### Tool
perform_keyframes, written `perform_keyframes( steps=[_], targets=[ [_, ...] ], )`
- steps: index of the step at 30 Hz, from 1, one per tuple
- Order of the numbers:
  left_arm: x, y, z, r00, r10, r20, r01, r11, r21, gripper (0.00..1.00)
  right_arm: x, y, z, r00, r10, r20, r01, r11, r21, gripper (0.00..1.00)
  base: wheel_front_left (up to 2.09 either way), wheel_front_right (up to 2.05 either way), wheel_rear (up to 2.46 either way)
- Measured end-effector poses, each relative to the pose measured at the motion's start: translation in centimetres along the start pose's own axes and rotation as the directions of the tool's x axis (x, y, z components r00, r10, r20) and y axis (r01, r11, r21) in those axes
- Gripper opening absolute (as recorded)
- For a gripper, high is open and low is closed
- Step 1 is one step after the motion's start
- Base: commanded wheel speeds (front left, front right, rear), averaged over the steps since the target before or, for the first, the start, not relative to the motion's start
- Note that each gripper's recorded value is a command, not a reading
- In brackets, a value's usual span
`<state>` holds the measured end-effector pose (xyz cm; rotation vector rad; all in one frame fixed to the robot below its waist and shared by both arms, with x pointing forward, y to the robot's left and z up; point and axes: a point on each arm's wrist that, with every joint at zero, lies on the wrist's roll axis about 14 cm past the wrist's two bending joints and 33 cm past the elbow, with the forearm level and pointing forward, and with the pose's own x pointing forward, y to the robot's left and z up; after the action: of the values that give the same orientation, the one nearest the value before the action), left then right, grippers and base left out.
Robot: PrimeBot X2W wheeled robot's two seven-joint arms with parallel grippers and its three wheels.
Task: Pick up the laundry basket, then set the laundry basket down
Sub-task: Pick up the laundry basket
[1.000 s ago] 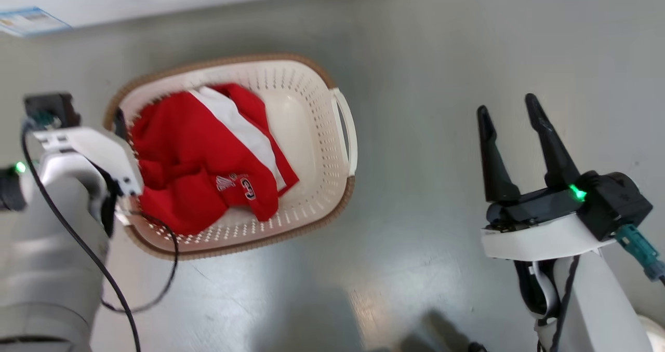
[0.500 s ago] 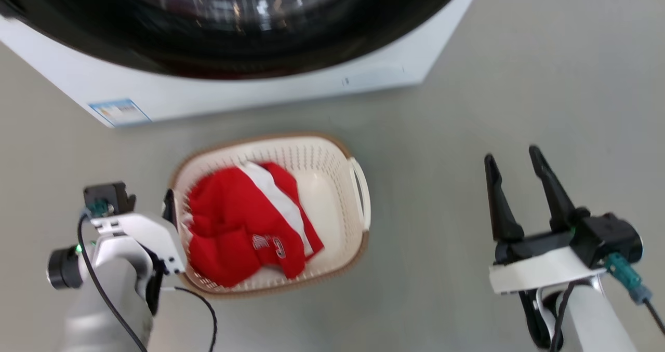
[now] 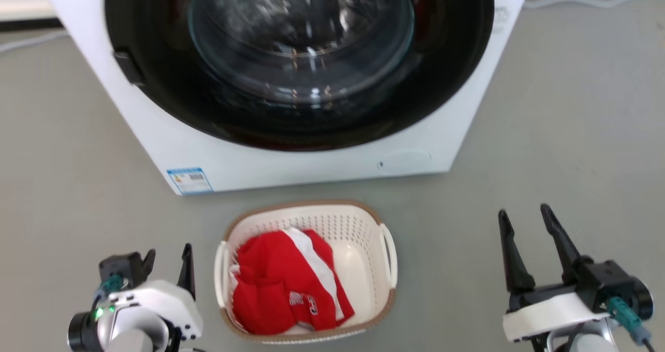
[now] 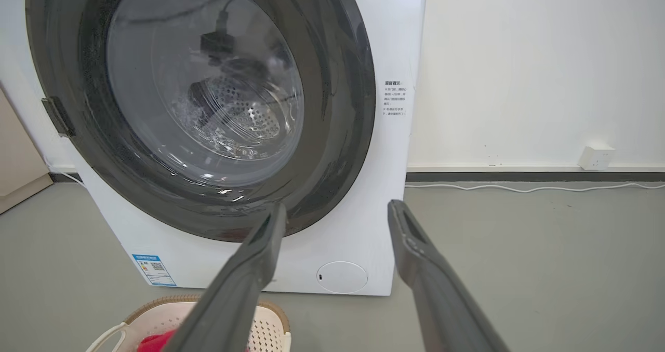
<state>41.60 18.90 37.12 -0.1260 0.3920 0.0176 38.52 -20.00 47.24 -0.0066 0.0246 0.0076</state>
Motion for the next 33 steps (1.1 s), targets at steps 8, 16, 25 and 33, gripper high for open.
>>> perform_keyframes(
  steps=[8, 16, 25, 33],
  targets=[
    [-4.5, 2.5, 2.4, 0.989, 0.066, 0.136, -0.059, 0.997, -0.048, 1.00, -1.7, 1.1, 0.5, 0.999, 0.031, 0.012, -0.031, 1.000, 0.004, 1.00, 0.00, 0.00, 0.00],
    [-8.2, 4.3, 4.8, 0.958, 0.119, 0.262, -0.097, 0.991, -0.095, 1.00, -2.1, 2.0, 1.2, 0.998, 0.057, 0.034, -0.057, 0.998, 0.005, 1.00, 0.00, 0.00, 0.00],
    [-11.4, 5.1, 4.4, 0.944, 0.147, 0.297, -0.121, 0.987, -0.102, 1.00, -3.1, 2.1, 0.9, 0.998, 0.060, 0.025, -0.060, 0.998, 0.004, 1.00, 0.00, 0.00, 0.00],
    [-12.5, 5.5, 4.1, 0.940, 0.153, 0.305, -0.130, 0.987, -0.093, 1.00, -3.4, 1.9, 0.8, 0.998, 0.055, 0.023, -0.055, 0.998, 0.006, 1.00, 0.00, 0.00, 0.00]
  ],
)
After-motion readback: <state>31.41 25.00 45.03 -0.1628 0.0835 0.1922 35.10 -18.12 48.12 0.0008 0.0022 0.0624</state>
